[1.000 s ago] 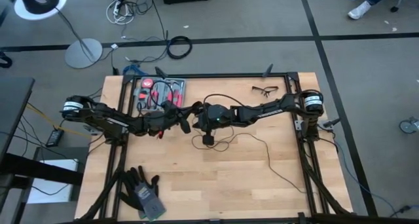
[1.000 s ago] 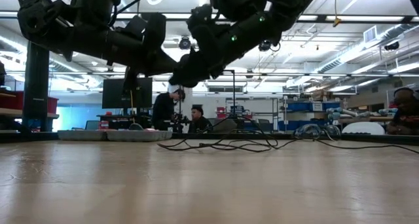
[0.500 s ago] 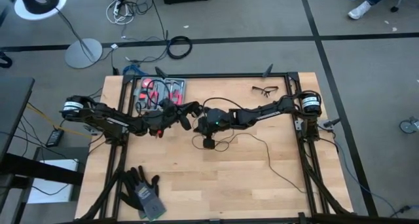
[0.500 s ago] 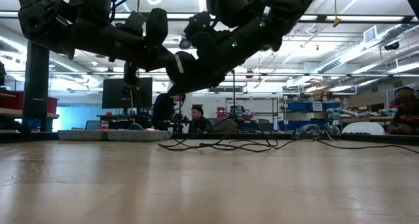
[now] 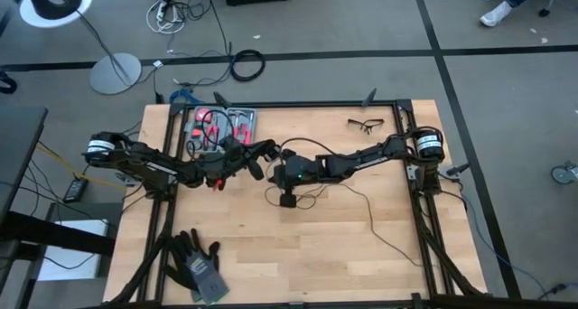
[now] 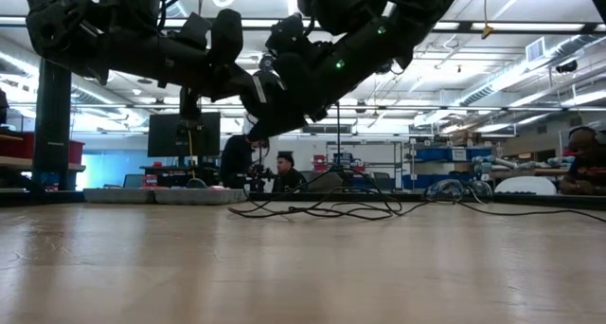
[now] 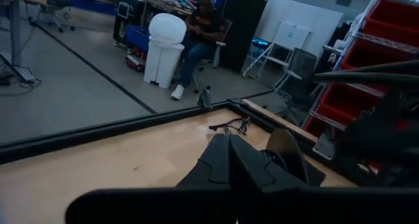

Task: Coil cords
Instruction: Coil the black wire on the black spool

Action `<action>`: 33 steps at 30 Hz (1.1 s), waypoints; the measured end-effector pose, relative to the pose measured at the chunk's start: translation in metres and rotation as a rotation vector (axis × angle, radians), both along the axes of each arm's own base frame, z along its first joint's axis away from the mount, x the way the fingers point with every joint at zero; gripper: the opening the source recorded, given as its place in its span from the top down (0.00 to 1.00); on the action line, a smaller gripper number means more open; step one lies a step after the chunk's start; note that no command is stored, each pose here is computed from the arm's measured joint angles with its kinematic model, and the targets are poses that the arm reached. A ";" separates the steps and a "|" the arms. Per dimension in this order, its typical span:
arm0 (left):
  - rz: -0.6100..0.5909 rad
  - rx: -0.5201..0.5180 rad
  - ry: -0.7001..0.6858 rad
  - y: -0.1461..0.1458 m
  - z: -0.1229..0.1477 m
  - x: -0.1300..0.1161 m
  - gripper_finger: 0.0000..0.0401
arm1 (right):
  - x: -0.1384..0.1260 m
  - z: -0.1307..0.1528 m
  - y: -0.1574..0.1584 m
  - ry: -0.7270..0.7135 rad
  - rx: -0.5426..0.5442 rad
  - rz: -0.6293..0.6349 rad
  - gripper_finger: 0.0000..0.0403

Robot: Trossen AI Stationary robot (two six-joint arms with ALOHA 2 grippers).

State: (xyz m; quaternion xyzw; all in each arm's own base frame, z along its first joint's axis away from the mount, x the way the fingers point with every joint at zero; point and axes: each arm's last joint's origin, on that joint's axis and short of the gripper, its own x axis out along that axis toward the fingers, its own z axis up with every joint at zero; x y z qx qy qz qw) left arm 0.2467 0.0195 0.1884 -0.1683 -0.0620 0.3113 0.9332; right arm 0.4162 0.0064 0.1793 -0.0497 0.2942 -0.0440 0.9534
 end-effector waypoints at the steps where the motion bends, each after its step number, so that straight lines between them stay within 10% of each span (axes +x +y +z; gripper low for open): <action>1: 0.001 0.008 0.006 0.000 0.000 0.000 1.00 | -0.001 -0.001 0.000 0.008 0.007 -0.006 0.99; 16: 0.009 0.025 -0.049 -0.003 -0.020 -0.032 1.00 | -0.025 -0.034 0.013 0.050 0.120 -0.056 0.81; 33: -0.047 0.090 -0.045 -0.011 -0.026 -0.045 1.00 | -0.104 -0.073 0.006 -0.399 0.365 -0.139 0.81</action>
